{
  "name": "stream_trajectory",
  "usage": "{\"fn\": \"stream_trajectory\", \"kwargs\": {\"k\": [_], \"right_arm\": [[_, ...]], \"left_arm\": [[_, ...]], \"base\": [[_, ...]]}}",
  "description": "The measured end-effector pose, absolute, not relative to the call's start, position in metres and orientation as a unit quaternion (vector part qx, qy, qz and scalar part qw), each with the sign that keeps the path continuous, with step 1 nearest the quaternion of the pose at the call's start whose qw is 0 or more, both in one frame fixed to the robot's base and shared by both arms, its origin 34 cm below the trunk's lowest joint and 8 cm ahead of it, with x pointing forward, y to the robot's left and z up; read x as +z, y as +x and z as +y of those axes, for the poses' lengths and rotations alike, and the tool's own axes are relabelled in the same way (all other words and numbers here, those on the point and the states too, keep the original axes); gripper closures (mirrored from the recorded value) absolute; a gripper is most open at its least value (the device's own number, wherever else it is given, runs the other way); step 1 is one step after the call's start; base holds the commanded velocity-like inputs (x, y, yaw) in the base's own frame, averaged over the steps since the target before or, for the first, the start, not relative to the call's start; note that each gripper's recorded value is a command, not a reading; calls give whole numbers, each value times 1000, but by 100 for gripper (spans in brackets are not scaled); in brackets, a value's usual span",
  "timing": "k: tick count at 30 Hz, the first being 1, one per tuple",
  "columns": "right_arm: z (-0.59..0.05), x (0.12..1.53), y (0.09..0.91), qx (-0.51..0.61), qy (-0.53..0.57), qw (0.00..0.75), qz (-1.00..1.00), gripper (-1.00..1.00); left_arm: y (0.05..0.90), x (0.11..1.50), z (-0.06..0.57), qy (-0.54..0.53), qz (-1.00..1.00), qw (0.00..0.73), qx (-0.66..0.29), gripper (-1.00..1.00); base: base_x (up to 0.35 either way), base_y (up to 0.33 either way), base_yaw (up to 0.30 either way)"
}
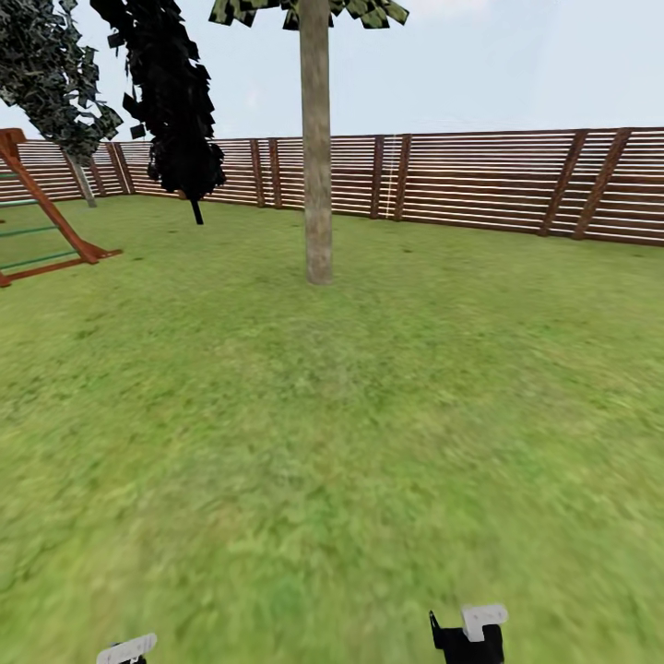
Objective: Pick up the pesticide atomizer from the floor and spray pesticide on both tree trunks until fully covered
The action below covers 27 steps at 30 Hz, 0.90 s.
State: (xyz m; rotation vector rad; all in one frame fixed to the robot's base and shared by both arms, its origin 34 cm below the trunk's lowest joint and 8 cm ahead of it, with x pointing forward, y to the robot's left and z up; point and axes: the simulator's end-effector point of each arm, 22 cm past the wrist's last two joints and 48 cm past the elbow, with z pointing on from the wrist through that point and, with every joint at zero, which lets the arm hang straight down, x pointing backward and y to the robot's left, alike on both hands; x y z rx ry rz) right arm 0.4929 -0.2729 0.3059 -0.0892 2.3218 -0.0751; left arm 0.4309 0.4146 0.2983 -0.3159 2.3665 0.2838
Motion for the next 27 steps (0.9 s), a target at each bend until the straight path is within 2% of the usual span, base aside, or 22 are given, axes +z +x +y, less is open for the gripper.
{"fn": "stream_trajectory", "kwargs": {"k": [27], "right_arm": [[-273,306,493,-30,-35,397,917,-100]], "left_arm": [[431,298,415,-122,918,360,111,100]], "base": [[340,0,0]]}}
